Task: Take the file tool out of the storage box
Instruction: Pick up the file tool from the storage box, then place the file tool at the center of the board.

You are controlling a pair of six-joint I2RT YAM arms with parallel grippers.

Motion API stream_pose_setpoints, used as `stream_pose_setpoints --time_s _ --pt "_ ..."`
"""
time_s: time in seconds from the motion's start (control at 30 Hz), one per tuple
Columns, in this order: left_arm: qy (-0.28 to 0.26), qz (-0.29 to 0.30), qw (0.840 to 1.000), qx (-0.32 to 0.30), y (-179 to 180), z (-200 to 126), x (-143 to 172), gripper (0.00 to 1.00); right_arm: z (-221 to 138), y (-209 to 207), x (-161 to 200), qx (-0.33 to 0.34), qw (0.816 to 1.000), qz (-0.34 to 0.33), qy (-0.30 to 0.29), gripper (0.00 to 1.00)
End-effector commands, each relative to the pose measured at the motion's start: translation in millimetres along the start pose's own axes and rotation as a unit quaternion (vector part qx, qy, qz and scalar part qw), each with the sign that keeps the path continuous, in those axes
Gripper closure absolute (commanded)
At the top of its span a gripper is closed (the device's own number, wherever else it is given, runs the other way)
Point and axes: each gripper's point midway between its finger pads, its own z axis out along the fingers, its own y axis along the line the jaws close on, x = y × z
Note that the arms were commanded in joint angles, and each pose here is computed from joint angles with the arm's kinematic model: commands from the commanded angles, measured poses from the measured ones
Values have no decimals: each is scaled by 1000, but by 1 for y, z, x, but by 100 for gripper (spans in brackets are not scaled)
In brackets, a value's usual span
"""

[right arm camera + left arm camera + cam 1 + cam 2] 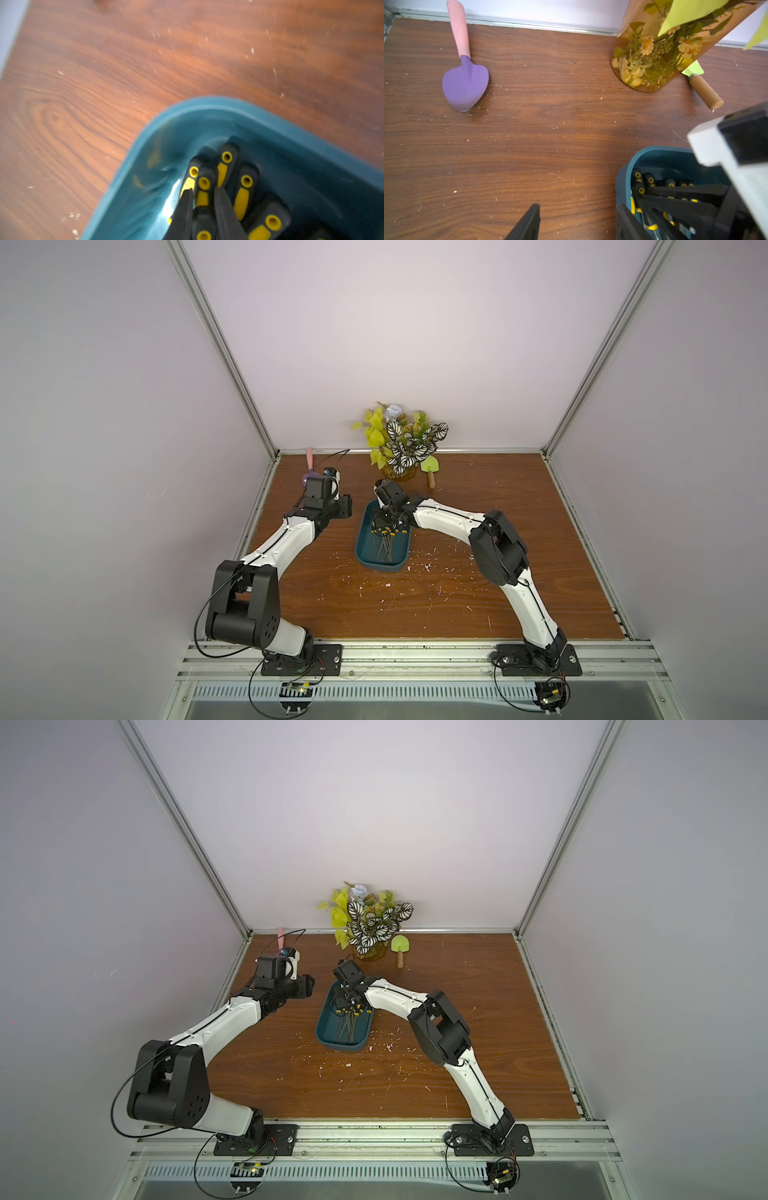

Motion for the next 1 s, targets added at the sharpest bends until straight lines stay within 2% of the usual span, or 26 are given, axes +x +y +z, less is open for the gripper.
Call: stream_pose_setpoints --time_s 0.0,0.1,0.2,0.27,0.43,0.6,0.97 --pt "-2 25 999 23 -17 3 0 39 -93 41 -94 -83 987 18 -134 100" --pt "19 37 998 41 -30 11 11 39 -125 24 -107 -96 978 47 -181 100" --pt "37 49 996 58 -42 18 20 39 -151 -13 -107 -55 971 76 -219 100" --pt "49 47 996 65 -45 23 26 39 -157 -45 -93 -12 973 86 -212 100" --pt "73 41 994 66 -46 31 35 40 -161 -111 -47 49 975 123 -179 100" --pt "83 38 994 68 -47 35 40 45 -141 -138 -15 76 977 139 -141 100" --pt "93 43 993 53 -42 35 45 50 -77 -123 7 56 984 150 -78 100"
